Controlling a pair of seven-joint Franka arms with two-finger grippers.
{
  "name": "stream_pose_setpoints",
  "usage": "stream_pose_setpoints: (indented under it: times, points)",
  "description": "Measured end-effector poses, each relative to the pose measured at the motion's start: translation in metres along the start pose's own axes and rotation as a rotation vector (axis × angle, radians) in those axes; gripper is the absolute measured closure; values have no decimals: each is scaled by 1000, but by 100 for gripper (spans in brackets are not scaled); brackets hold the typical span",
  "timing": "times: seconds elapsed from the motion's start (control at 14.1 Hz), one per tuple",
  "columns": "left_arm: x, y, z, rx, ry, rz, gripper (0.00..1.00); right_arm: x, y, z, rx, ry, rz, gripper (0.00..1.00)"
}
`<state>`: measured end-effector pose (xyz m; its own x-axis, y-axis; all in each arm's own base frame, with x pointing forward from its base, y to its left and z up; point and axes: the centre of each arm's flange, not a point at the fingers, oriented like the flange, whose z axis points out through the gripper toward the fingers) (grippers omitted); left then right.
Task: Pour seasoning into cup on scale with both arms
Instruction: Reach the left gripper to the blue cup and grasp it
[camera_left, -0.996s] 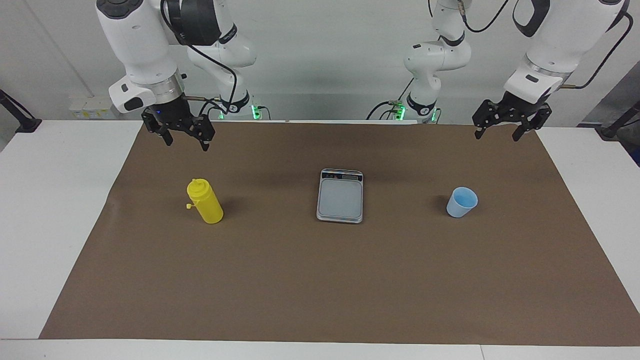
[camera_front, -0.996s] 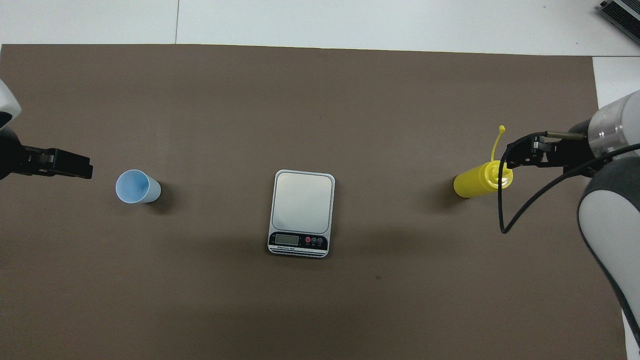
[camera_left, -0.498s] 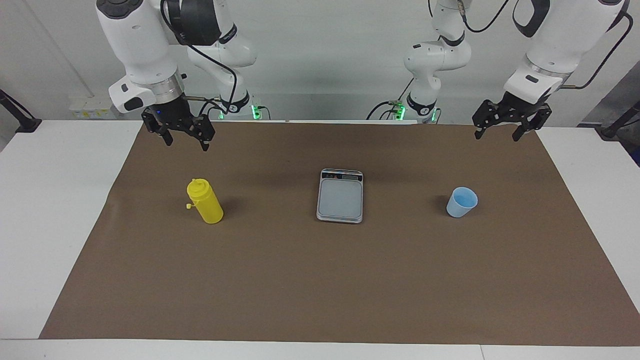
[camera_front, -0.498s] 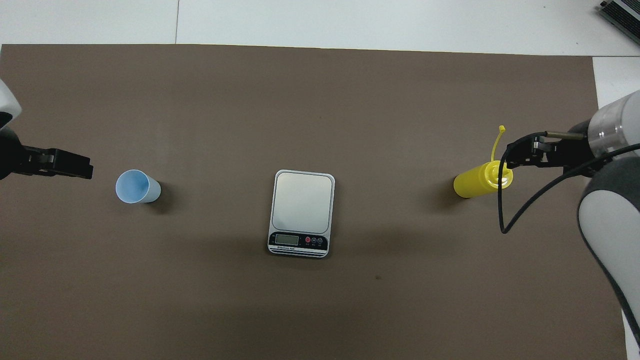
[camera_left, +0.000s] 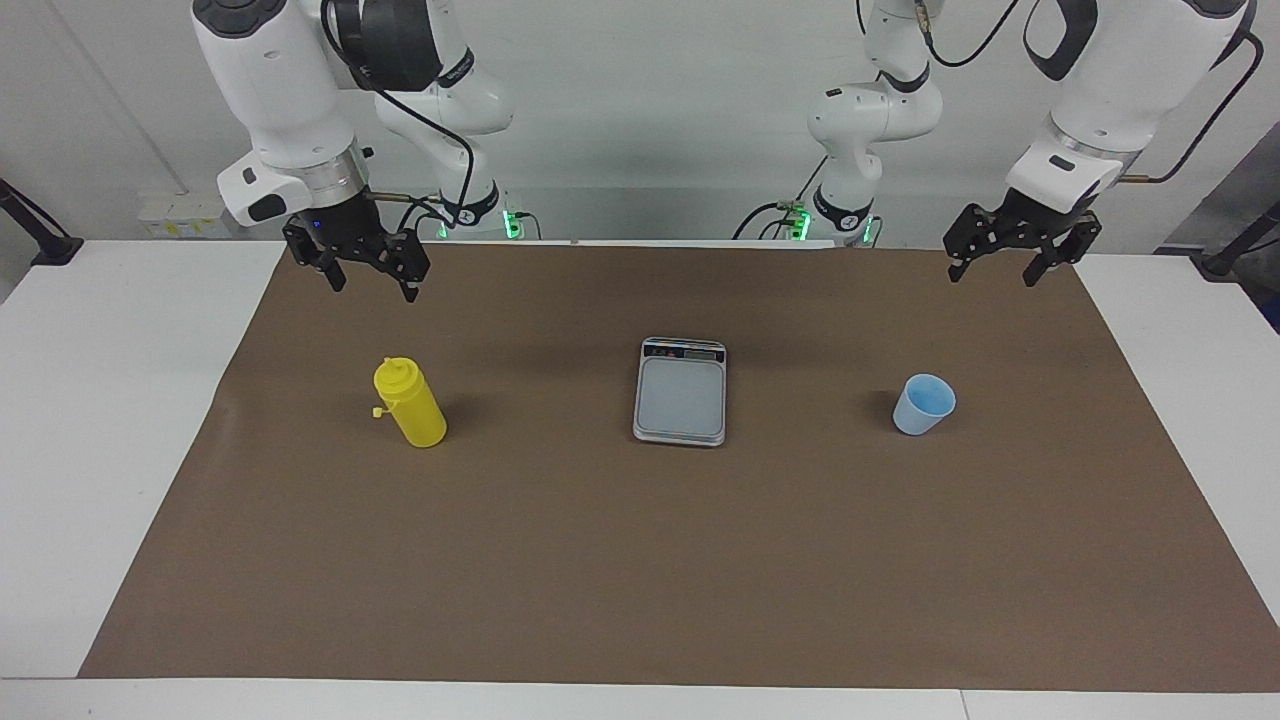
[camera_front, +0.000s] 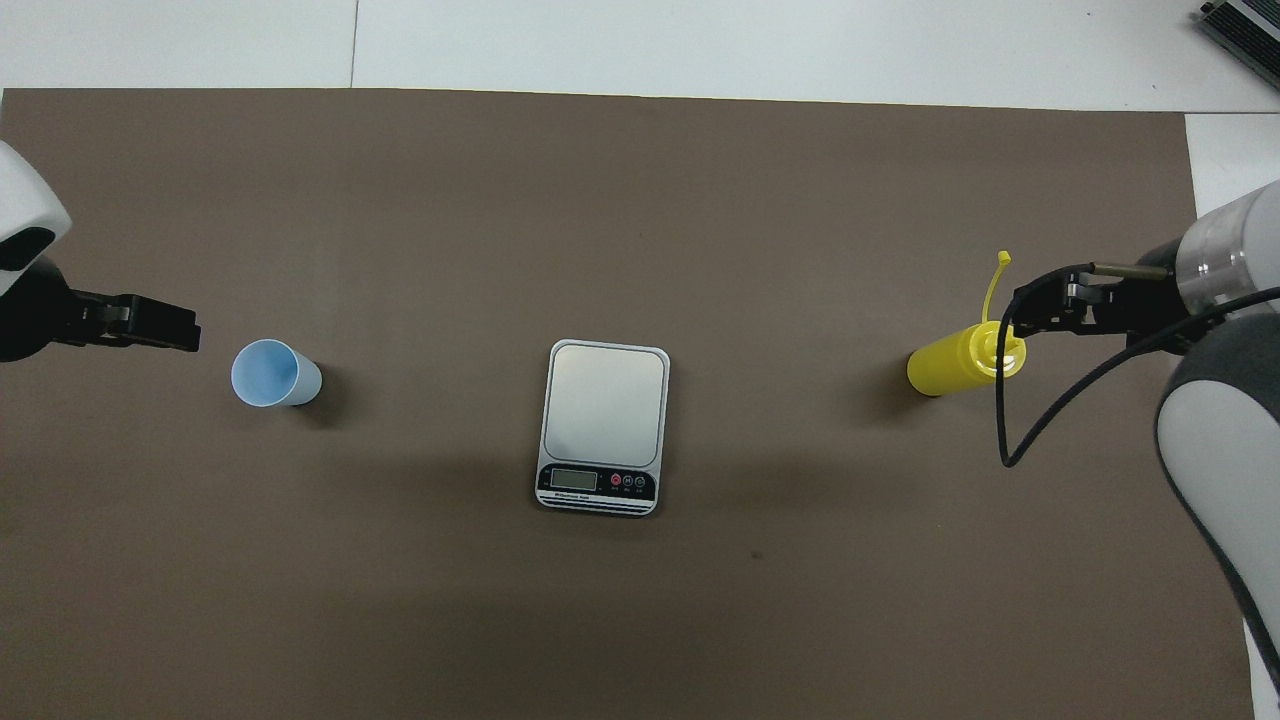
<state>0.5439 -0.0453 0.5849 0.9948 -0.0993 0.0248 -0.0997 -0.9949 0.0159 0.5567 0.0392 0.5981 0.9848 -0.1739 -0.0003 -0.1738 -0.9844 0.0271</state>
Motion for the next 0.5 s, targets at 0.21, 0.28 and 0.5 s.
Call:
stream_pose_setpoints:
  times: [0.21, 0.28, 0.5]
  points:
    - [2, -12, 50, 0, 0, -21, 0, 0, 0, 0, 0, 0, 0, 0]
    - [2, -16, 65, 0, 3, -28, 0, 0, 0, 0, 0, 0, 0, 0]
    - [2, -36, 111, 0, 27, -64, 0, 0, 0, 0, 0, 0, 0, 0]
